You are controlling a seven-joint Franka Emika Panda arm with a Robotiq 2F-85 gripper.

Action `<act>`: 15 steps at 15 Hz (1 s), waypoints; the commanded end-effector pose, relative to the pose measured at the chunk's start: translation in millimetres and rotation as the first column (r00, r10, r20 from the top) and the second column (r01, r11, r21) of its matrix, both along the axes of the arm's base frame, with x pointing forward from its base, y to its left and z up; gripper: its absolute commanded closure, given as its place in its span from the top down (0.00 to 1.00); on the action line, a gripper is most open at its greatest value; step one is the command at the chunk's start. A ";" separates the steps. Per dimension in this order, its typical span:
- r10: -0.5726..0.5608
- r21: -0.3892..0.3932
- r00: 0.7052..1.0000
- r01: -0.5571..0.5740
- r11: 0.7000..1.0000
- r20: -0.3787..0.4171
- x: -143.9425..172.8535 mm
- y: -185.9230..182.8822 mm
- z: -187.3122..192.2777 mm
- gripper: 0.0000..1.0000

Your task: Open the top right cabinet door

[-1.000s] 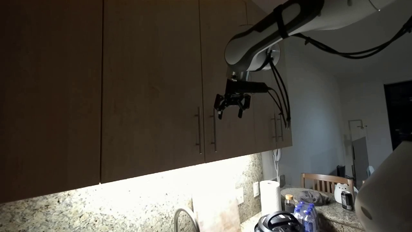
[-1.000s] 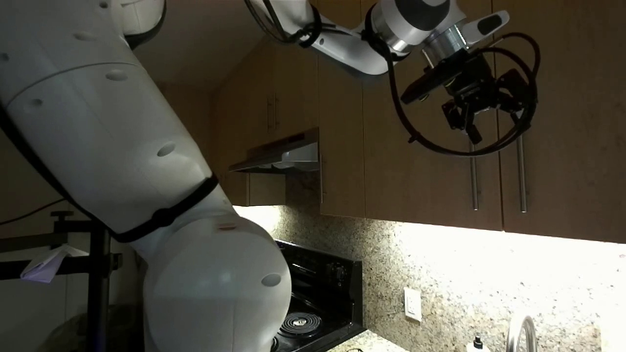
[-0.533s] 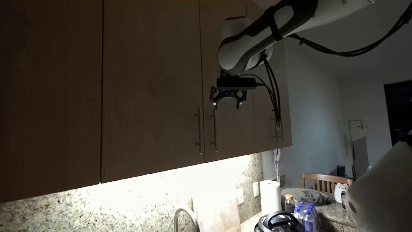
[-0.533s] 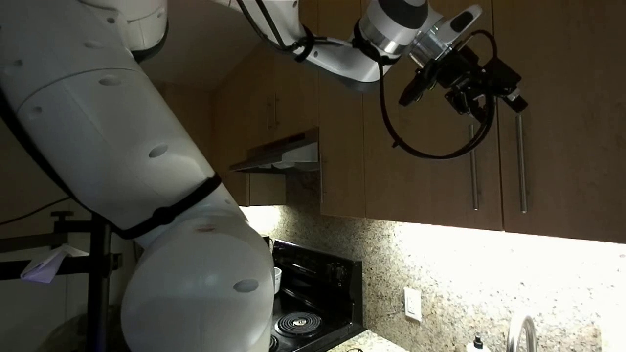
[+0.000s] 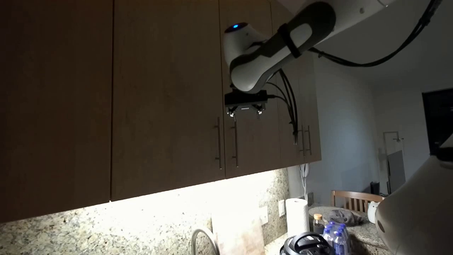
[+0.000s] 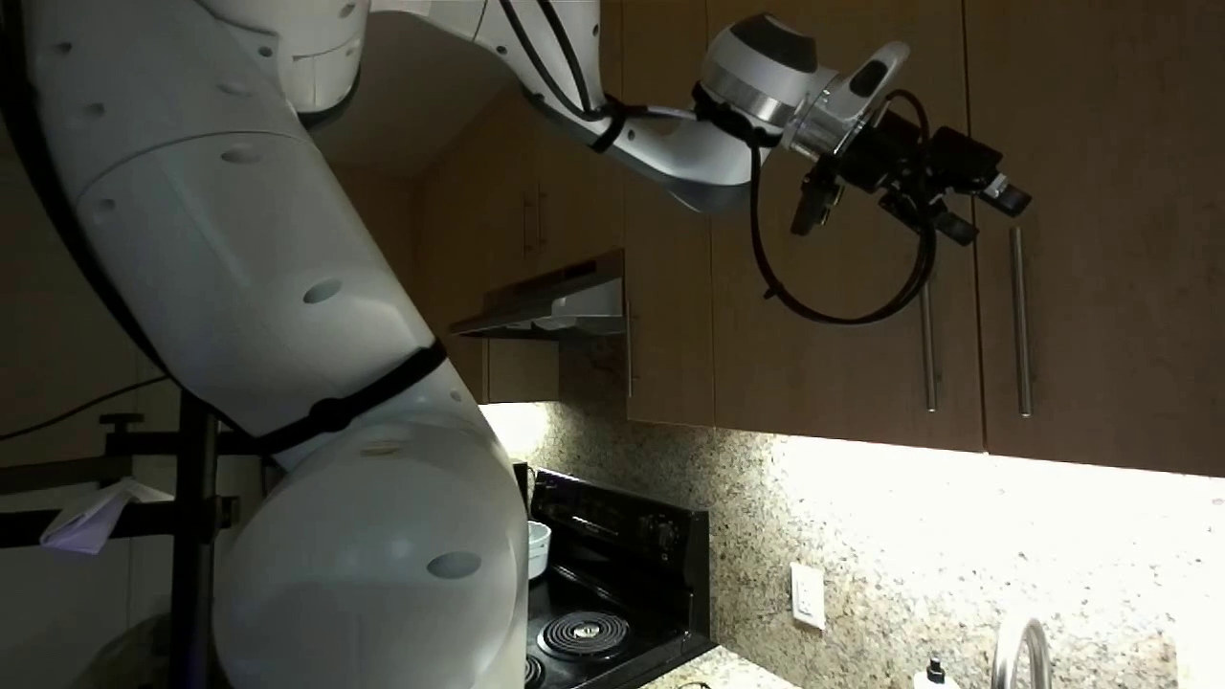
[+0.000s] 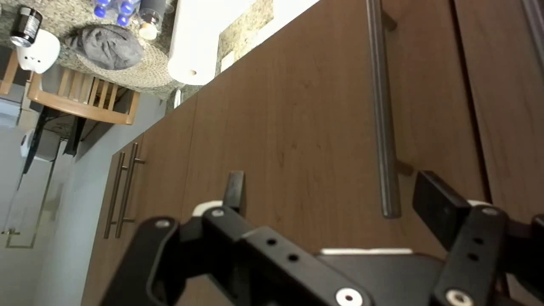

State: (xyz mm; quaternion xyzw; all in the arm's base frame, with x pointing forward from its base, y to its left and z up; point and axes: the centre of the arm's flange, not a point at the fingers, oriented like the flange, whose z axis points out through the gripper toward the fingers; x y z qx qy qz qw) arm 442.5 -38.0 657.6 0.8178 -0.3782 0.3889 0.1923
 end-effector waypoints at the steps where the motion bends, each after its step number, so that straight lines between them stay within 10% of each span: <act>1: -0.024 -0.045 1.000 0.024 0.999 0.016 31.4 5.2 3.4 1.00; 15: -0.138 -0.068 0.984 0.130 0.989 -0.115 75.2 7.2 -13.2 1.00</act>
